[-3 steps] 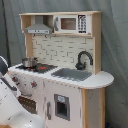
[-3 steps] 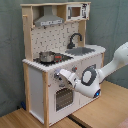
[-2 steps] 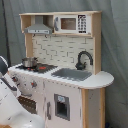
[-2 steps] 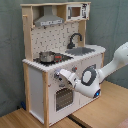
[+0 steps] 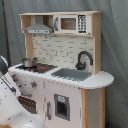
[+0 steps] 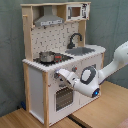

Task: Play with the kitchen

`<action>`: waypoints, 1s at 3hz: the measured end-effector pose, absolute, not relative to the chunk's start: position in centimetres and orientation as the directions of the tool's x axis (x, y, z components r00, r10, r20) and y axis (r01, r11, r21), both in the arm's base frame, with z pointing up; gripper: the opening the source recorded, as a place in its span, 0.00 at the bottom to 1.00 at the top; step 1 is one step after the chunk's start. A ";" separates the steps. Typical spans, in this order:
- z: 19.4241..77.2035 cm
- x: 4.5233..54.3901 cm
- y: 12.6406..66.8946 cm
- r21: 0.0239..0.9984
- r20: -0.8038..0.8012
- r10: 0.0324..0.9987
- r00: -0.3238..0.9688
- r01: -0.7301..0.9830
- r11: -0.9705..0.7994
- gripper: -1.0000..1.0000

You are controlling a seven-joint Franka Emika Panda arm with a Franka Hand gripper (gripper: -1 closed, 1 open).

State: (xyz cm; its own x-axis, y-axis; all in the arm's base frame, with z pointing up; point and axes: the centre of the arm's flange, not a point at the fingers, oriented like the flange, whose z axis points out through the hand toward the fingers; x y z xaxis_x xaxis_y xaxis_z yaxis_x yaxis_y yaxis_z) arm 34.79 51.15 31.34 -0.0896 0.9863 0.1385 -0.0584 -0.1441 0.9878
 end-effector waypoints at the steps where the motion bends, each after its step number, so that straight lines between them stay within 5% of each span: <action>1: 31.9 34.6 51.9 0.996 0.078 0.993 -0.086 -0.047 -0.082 1.00; 2: 32.0 35.0 51.8 0.999 0.018 0.998 -0.066 -0.046 -0.021 1.00; 3: 32.1 35.0 51.9 0.999 0.016 0.998 -0.067 -0.048 -0.019 0.00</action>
State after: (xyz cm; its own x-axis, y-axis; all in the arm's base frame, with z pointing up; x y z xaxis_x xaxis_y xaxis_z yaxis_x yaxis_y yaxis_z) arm 34.99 51.88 32.13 -0.0674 0.9976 0.0159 -0.0476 -0.0191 0.9987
